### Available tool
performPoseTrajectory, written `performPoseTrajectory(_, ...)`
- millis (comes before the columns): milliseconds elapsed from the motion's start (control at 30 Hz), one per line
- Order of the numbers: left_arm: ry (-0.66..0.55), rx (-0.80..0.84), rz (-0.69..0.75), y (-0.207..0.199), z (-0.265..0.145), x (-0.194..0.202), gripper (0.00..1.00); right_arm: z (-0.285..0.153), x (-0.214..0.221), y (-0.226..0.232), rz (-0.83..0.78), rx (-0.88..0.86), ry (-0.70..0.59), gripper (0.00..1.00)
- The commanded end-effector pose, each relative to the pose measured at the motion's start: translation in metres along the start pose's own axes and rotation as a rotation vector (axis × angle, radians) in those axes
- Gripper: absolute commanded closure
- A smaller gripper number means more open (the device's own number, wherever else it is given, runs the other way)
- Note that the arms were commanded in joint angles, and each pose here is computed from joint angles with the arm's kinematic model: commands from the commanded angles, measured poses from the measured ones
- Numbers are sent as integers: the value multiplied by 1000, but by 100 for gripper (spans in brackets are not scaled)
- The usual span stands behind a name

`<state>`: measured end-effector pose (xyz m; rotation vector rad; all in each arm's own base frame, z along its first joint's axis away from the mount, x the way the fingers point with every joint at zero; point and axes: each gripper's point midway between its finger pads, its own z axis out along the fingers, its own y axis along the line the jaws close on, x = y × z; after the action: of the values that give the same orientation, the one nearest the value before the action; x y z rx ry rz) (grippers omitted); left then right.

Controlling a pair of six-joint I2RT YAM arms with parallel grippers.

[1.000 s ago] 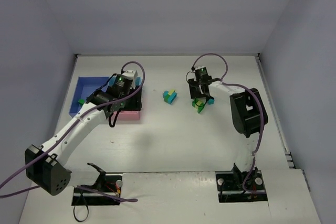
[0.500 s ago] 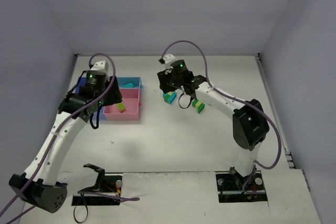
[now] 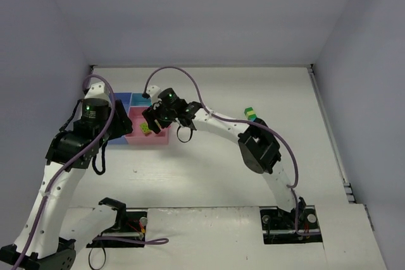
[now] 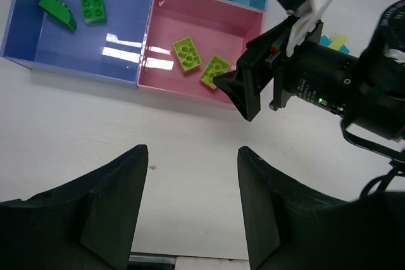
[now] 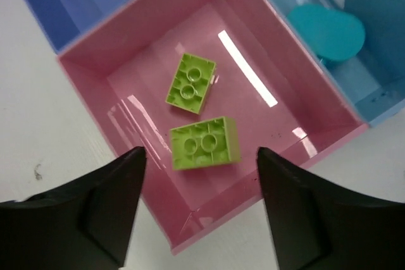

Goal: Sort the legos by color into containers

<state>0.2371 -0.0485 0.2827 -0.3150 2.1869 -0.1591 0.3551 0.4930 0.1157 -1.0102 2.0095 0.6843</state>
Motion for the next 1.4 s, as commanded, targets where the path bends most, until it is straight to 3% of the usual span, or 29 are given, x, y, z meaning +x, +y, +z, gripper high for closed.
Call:
performPoseTrajectory(0, -16, 13, -26, -2, -6, -5, 47, -17, -53, -7, -21, 17, -122, 27)
performPoseTrajectory(100, -3, 36, -21, -7, -4, -4, 47, -30, -62, -16, -44, 67, -141, 18)
performPoseTrajectory(267, 37, 98, 2, -24, 10, -2, 47, -77, -72, -53, -42, 227, -171, 18)
performPoseTrajectory(300, 35, 114, 2, -28, 13, -5, 47, -80, -48, -63, -30, 255, -123, 18)
performPoseTrajectory(367, 59, 167, 6, -42, 20, -3, 47, -108, -40, -82, 2, 310, -123, 18)
performPoseTrajectory(433, 78, 209, 8, -51, 26, 0, 46, -127, 10, -120, 75, 405, -40, 18)
performPoseTrajectory(500, 80, 245, 8, -61, 34, -1, 42, -163, 29, -155, 158, 504, -41, 18)
performPoseTrajectory(600, 103, 291, 9, -74, 43, 2, 41, -199, 85, -188, 230, 616, 32, 18)
performPoseTrajectory(733, 127, 325, 39, -93, 53, 4, 37, -228, 127, -212, 294, 667, 80, 18)
performPoseTrajectory(900, 146, 348, 86, -110, 57, 10, 35, -237, 158, -235, 303, 665, 140, 22)
performPoseTrajectory(1133, 188, 358, 125, -116, 61, 24, 35, -219, 181, -230, 242, 552, 208, 31)
performPoseTrajectory(1367, 219, 364, 143, -114, 61, 36, 35, -206, 177, -221, 182, 439, 221, 37)
